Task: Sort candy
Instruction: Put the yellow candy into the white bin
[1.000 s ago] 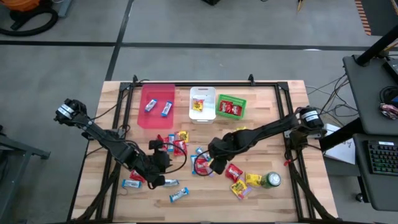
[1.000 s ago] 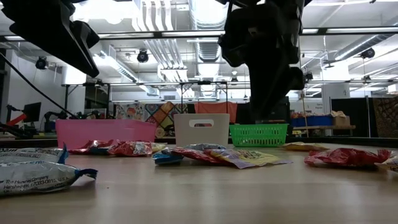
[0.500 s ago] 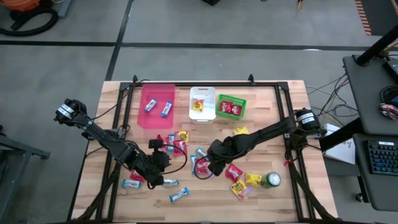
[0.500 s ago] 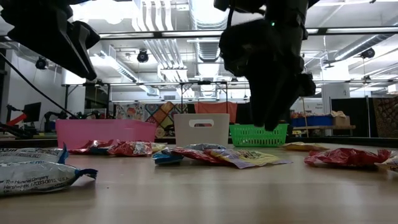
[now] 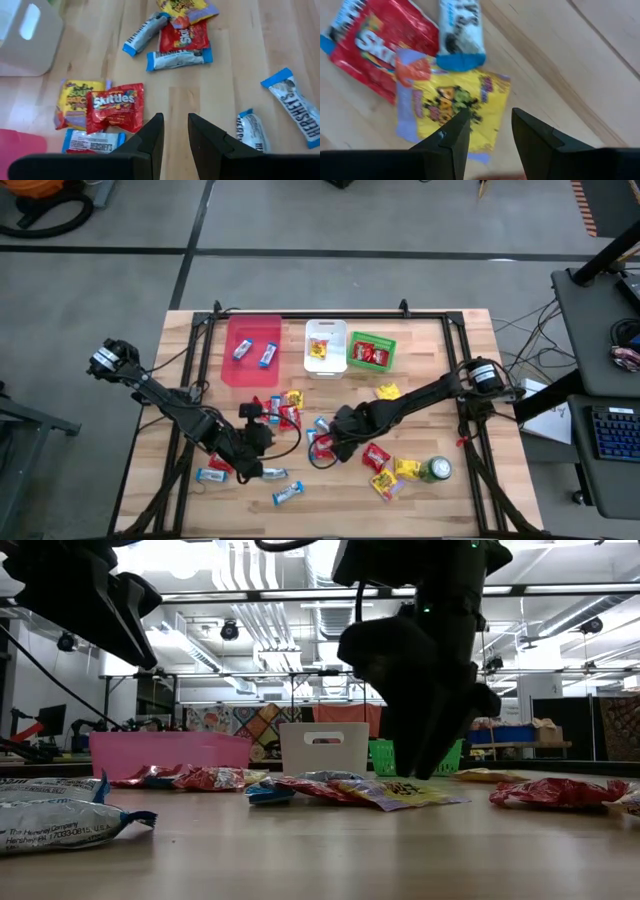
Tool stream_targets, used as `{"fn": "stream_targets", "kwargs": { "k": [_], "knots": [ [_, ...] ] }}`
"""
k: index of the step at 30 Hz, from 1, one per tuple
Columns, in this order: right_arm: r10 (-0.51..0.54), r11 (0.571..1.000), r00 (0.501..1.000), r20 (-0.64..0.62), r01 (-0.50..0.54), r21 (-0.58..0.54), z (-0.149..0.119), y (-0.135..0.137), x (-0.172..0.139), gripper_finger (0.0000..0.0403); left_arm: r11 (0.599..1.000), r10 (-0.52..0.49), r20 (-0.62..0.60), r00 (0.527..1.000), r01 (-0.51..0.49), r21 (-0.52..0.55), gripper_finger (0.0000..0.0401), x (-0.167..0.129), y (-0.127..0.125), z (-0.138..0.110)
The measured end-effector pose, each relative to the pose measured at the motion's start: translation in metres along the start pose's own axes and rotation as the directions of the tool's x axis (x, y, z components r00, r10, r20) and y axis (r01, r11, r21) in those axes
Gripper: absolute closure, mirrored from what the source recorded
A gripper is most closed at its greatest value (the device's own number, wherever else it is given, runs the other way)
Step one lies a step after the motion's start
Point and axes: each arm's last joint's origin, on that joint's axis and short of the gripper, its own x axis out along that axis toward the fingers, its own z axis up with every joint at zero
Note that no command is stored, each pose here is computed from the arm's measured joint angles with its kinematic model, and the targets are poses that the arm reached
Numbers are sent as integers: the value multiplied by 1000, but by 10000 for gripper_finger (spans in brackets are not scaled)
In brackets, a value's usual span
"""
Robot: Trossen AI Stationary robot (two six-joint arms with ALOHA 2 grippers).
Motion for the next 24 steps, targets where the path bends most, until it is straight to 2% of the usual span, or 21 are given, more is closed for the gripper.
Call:
{"fn": "stream_targets", "kwargs": {
  "k": [4,13,24],
  "knots": [
    [29,1000,999,21,-29,0,2,3,0,266,1000,23,13,1000,-23,0,329,0,1,0],
    [-2,1000,998,69,1,10,3,2,1,266,1000,21,18,1000,-21,-13,329,0,0,1],
    [-23,1000,998,62,23,9,-2,-6,10,266,999,21,18,1000,-20,-33,329,0,0,1]
  ]
}}
